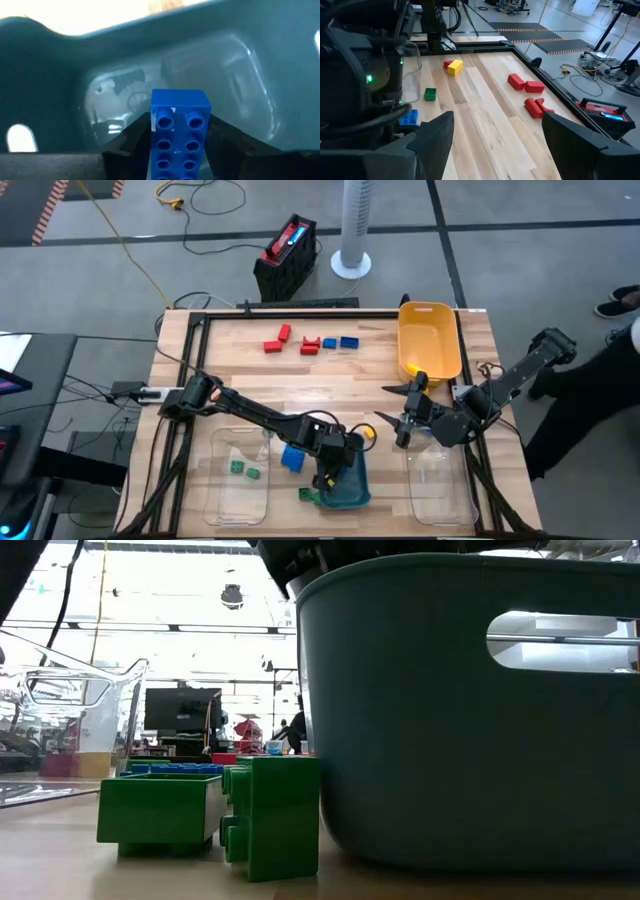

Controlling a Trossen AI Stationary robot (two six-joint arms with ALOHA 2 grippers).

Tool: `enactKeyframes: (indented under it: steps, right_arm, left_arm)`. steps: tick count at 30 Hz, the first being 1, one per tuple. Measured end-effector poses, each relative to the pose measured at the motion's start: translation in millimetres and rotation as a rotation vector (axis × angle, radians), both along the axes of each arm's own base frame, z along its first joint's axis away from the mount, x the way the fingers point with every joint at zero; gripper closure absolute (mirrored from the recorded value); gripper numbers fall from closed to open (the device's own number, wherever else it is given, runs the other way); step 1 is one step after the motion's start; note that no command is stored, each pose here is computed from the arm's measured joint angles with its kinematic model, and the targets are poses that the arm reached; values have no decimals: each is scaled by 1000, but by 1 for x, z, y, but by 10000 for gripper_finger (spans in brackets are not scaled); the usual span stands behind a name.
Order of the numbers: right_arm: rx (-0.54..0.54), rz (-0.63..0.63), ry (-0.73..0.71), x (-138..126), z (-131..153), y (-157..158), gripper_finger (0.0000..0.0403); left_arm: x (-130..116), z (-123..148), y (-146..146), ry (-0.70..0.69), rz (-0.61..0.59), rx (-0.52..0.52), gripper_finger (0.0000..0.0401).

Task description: Sort blocks

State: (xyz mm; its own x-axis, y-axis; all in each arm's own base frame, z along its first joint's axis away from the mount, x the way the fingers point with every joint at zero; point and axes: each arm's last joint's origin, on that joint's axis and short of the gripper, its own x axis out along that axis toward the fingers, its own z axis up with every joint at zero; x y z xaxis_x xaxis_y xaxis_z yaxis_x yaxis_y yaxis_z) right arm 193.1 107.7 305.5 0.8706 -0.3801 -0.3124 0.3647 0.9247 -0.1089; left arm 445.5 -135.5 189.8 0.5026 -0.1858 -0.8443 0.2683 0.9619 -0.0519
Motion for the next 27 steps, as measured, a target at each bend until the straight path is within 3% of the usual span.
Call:
enactKeyframes:
  steps: [8,14,21,24,27]
  right_arm:
    - [1,8,-1,-1,0,2,88]
    - [-23,-3,-9,-5,0,6,88]
    - [-25,-10,-26,-11,-1,12,88]
    - [-29,-20,-33,-13,-1,13,88]
    - [-21,-29,-44,-12,0,13,88]
  left_arm:
    - [0,0,0,1,-19,5,181]
    - [-5,29,2,-19,-75,61,176]
    - [-62,86,-6,38,-58,304,190]
    - [-91,104,-13,29,3,309,191]
    - [-114,105,-20,79,80,265,191]
